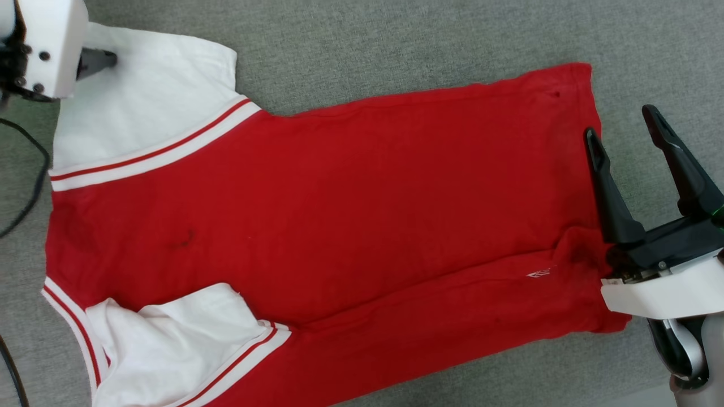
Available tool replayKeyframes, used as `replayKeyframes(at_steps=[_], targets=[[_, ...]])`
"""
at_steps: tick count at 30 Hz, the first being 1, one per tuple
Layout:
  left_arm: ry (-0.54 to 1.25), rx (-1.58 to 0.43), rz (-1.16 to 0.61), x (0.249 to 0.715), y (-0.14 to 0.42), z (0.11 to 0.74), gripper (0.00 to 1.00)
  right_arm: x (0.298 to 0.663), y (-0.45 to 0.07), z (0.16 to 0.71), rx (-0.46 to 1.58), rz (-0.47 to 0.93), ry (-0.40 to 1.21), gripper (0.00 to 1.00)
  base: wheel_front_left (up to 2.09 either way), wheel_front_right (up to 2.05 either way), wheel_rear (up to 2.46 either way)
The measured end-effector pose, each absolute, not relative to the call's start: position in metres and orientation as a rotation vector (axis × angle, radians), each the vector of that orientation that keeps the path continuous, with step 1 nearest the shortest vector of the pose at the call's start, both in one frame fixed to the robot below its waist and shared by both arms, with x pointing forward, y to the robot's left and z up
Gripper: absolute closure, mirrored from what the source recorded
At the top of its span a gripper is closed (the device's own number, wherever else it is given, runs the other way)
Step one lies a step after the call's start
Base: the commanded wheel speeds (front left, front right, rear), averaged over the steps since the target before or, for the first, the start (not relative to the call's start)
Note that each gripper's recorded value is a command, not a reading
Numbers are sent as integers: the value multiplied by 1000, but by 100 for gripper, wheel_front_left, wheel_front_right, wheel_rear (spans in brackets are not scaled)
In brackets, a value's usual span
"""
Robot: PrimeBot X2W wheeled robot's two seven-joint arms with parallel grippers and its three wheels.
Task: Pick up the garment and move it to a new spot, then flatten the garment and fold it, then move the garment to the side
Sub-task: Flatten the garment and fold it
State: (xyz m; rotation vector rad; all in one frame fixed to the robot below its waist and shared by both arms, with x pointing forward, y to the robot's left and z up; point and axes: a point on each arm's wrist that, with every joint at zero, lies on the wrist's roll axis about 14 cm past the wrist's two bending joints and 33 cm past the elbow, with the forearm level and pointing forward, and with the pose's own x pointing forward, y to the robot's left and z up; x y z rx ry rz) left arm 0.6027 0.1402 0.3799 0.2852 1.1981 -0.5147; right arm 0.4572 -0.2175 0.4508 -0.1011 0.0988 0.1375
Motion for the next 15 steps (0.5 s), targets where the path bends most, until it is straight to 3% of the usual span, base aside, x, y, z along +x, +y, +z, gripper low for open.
replayKeyframes(at_steps=[6,7,8,15], targets=[[1224,307,-547,601,139,368,0,459,-223,442,-110,130,121,0,0,0,0],[1223,315,-552,600,139,368,57,459,-223,441,-112,130,123,0,0,0,0],[1222,317,-551,600,139,369,100,459,-224,442,-115,129,122,0,0,0,0],[1161,322,-566,595,136,389,100,473,-238,479,-195,131,51,0,0,0,0]])
